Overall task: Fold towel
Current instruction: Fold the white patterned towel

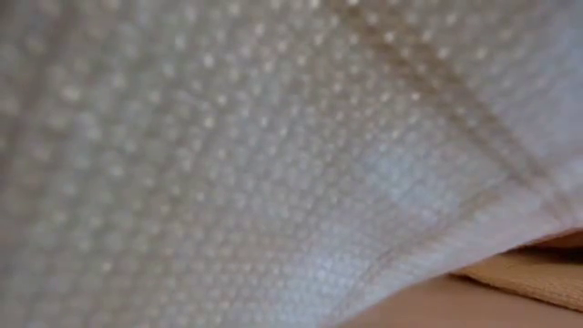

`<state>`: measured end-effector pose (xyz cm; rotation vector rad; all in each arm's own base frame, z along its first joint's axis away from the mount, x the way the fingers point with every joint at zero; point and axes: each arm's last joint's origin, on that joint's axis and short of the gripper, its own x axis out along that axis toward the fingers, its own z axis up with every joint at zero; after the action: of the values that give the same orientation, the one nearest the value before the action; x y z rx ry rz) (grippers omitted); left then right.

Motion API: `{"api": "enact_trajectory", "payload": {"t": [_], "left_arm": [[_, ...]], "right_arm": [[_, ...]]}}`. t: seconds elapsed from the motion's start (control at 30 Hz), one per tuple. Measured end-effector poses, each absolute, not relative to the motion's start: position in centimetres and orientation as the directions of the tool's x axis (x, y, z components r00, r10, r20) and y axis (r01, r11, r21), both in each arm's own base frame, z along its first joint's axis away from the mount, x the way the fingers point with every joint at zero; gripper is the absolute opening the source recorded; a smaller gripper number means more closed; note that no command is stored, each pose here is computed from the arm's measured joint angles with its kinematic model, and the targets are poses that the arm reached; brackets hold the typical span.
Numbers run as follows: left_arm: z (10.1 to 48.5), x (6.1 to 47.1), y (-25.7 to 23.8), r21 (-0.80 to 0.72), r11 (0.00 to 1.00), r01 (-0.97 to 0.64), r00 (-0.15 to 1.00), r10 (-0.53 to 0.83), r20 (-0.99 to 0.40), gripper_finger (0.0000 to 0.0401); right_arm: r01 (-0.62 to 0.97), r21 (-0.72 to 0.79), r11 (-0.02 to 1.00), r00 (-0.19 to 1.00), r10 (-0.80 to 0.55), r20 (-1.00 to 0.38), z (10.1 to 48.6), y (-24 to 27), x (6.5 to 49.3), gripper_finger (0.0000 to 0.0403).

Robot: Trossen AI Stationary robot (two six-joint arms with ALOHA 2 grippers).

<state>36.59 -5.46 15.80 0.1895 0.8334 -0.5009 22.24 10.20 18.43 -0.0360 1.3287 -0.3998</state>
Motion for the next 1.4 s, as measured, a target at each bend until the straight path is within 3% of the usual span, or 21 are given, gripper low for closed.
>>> {"api": "enact_trajectory", "payload": {"t": [0.17, 0.27, 0.57, 0.73, 1.07, 1.23, 1.4], "left_arm": [[15.9, 36.5, -6.4, -0.029, 0.855, 0.518, 0.562, -0.365, -0.742, 0.0156], [15.9, 36.4, -6.7, -0.028, 0.850, 0.526, 0.559, -0.371, -0.742, 0.0156], [15.8, 36.6, -6.2, 0.020, 0.875, 0.483, 0.582, -0.304, -0.754, 0.0156], [15.9, 36.7, -5.3, 0.105, 0.900, 0.423, 0.615, -0.200, -0.763, 0.0156], [19.8, 36.6, -4.6, 0.374, 0.868, 0.328, 0.761, -0.009, -0.648, 0.0156], [24.8, 35.5, -4.4, 0.470, 0.843, 0.260, 0.881, -0.008, -0.473, 0.0156], [28.9, 34.4, -4.3, 0.476, 0.839, 0.264, 0.947, -0.132, -0.294, 0.0156]], "right_arm": [[0.239, -0.200, 0.950, 0.147, -0.239, -0.960, 16.8, 8.6, 22.4, 0.0206], [0.210, -0.192, 0.959, 0.173, -0.229, -0.958, 16.6, 8.3, 22.7, 0.0181], [0.116, -0.158, 0.981, 0.224, -0.181, -0.958, 19.4, 8.6, 23.3, 0.0012], [0.107, -0.201, 0.974, 0.251, -0.222, -0.942, 24.0, 8.6, 23.5, 0.0007], [-0.008, -0.173, 0.985, 0.495, -0.147, -0.856, 33.2, 9.0, 25.1, 0.0001], [-0.031, -0.163, 0.986, 0.534, -0.121, -0.837, 34.9, 8.4, 25.4, 0.0001], [-0.043, -0.152, 0.987, 0.522, -0.108, -0.846, 34.9, 7.6, 25.8, 0.0001]]}}
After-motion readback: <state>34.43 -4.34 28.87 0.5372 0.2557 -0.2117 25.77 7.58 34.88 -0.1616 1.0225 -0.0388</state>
